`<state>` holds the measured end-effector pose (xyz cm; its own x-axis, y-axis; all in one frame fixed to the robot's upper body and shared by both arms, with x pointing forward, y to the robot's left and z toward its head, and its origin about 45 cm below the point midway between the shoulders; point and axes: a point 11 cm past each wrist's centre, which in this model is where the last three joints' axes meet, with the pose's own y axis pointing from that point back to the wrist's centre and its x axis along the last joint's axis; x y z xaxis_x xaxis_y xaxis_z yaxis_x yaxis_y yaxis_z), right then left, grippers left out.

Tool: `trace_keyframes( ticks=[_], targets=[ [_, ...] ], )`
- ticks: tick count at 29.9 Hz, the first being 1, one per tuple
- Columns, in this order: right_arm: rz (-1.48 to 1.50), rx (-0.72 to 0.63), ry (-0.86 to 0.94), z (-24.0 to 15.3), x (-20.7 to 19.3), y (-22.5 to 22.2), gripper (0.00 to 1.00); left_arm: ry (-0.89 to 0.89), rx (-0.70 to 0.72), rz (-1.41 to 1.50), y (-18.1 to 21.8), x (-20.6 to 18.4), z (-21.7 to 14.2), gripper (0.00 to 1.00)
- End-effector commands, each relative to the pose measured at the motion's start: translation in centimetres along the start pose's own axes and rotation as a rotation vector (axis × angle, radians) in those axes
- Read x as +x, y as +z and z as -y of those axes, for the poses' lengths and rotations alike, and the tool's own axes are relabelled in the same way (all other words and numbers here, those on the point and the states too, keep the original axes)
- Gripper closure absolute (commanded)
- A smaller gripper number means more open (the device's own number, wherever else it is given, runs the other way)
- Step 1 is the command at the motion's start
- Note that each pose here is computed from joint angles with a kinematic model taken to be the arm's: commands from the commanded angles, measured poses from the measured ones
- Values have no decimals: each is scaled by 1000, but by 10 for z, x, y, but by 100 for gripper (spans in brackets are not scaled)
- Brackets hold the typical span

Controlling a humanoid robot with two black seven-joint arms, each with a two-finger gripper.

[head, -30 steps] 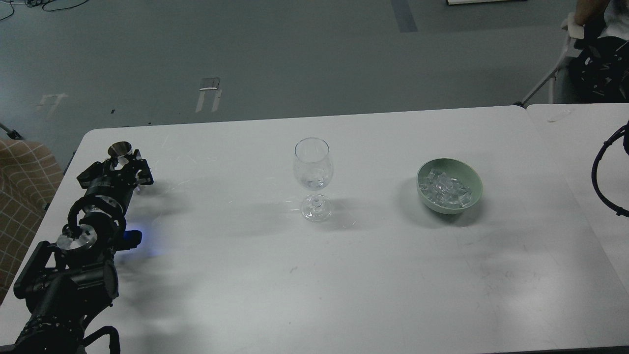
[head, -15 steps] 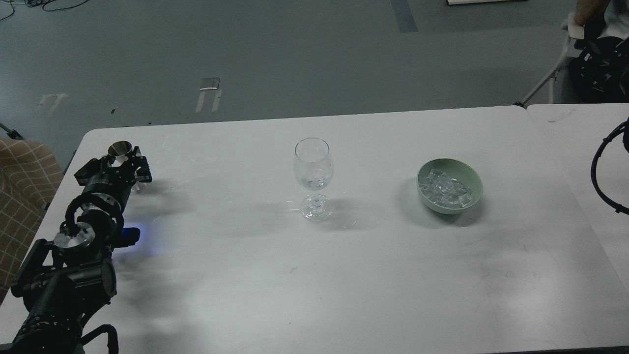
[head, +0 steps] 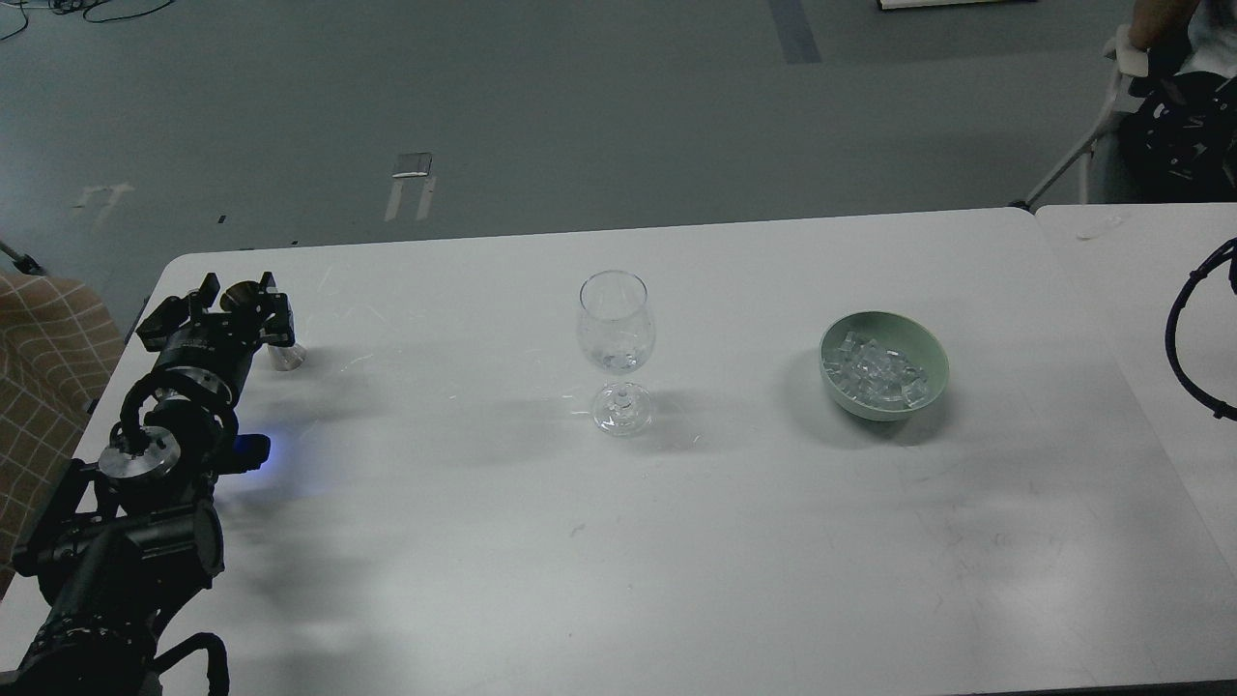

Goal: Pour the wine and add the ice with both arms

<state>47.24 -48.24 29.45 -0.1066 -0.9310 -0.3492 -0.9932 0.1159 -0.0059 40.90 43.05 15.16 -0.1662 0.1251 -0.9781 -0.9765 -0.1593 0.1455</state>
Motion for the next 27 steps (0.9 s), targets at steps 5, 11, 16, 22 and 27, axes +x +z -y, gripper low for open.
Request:
trace_keyframes(
  ticks=[5, 11, 16, 22, 27],
  targets=[
    [-56, 77, -105, 2, -24, -42, 0, -135, -6, 91, 16, -57, 9, 2],
    [-204, 37, -202, 3, -50, -43, 0, -325, 121, 232, -12, -122, 4, 1],
    [-479, -35, -304, 12, -86, -36, 0, -378, 159, 437, -30, -153, 12, 1],
    [-835, -81, -407, 19, -120, -34, 0, -435, 69, 623, -38, -178, 20, 2],
    [-1096, -56, -510, 22, -156, -42, 0, -483, 100, 683, -59, -182, 21, 2]
  ],
)
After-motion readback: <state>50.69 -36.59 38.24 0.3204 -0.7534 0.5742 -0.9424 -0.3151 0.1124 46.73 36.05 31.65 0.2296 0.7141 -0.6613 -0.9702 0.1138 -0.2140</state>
